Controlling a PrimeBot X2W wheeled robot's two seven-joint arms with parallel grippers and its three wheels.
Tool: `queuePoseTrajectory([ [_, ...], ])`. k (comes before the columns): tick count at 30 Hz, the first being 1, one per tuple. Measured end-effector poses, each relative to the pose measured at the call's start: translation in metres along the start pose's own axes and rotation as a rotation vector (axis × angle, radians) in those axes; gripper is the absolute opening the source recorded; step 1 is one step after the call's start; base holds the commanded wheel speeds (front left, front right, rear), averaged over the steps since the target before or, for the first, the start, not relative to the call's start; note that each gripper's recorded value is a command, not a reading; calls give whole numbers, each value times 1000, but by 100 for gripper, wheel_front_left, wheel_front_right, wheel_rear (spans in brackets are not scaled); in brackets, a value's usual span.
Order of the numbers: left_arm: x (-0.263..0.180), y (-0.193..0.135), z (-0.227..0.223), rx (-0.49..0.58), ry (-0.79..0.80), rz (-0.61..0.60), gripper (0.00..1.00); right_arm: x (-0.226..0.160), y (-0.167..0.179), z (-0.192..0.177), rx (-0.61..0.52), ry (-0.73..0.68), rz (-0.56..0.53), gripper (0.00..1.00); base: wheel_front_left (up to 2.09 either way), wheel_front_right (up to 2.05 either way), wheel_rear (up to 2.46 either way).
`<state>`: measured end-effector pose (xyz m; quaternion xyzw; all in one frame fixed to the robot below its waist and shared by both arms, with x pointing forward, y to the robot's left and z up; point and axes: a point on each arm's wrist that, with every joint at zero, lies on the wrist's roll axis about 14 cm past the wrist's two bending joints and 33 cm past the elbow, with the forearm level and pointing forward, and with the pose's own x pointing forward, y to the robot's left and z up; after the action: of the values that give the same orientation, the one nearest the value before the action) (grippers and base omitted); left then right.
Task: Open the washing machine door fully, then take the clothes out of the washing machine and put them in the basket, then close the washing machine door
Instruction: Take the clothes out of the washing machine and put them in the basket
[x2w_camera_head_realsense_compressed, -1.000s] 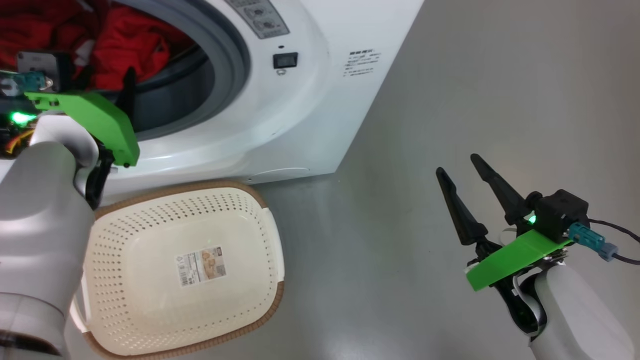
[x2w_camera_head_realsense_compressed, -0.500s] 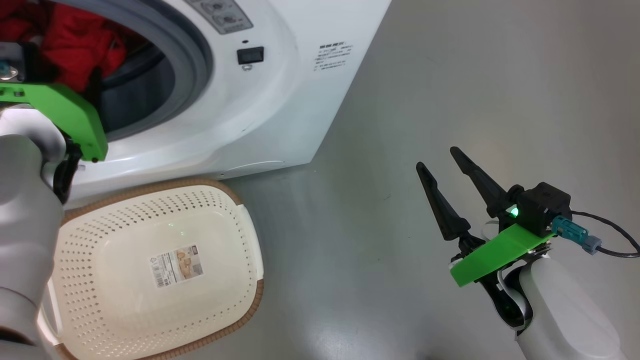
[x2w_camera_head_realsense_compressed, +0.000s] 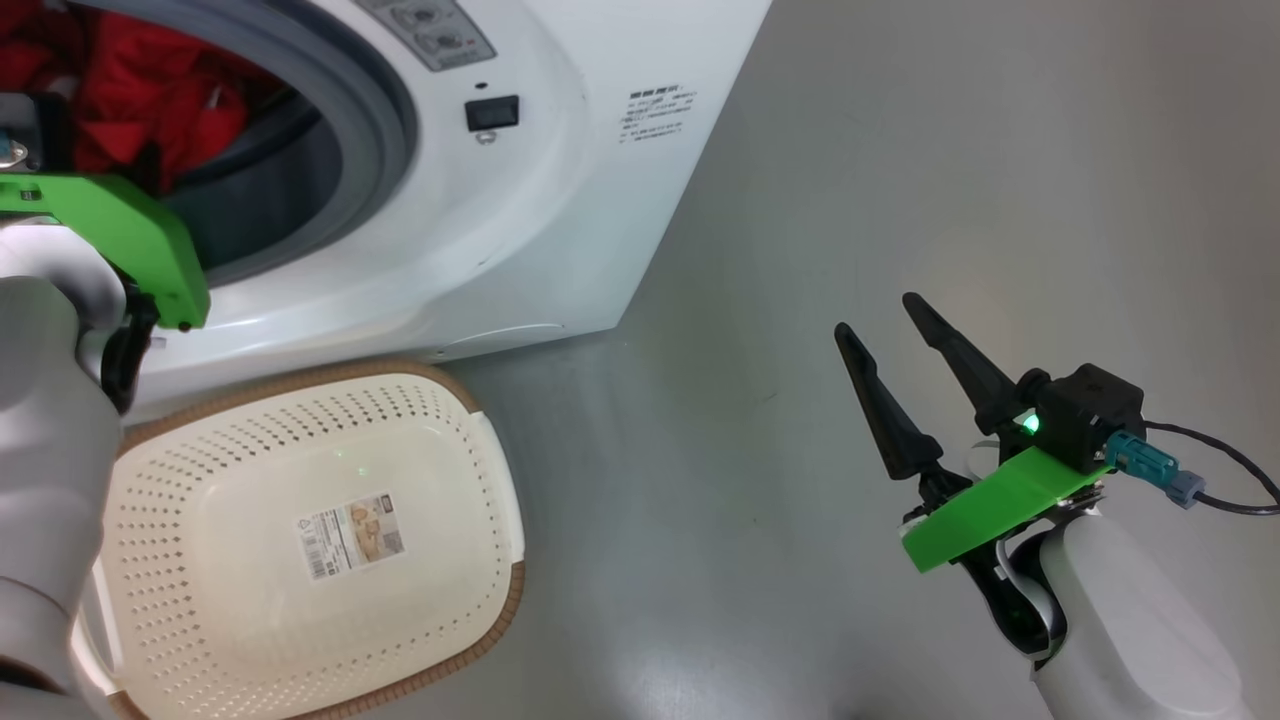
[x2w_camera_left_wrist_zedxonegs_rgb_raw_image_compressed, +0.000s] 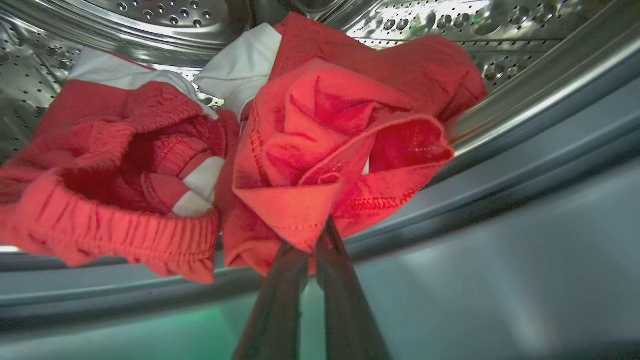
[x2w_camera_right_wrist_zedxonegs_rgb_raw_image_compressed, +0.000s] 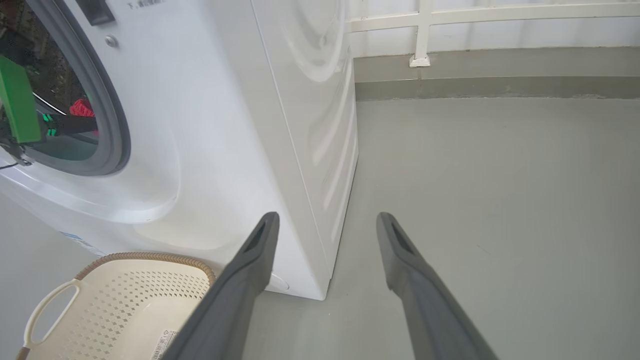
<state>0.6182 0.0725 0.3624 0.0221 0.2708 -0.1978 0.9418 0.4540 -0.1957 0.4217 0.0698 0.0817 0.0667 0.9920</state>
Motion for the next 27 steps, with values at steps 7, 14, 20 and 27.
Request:
queuePoseTrajectory([
  [7, -12, 0, 21, -34, -90, 5, 0, 2, 4, 7, 1, -20, 12, 100, 0, 0, 0],
  [14, -41, -9, 37, -122, -227, -1, 0, -1, 11, 23, 0, -60, 28, 100, 0, 0, 0],
  [20, -69, -13, 46, -174, -303, -11, 0, -11, 14, 24, 4, -62, 33, 100, 0, 0, 0],
  [27, -111, -8, 71, -213, -446, -8, 0, -17, 23, 34, 6, -87, 56, 100, 0, 0, 0],
])
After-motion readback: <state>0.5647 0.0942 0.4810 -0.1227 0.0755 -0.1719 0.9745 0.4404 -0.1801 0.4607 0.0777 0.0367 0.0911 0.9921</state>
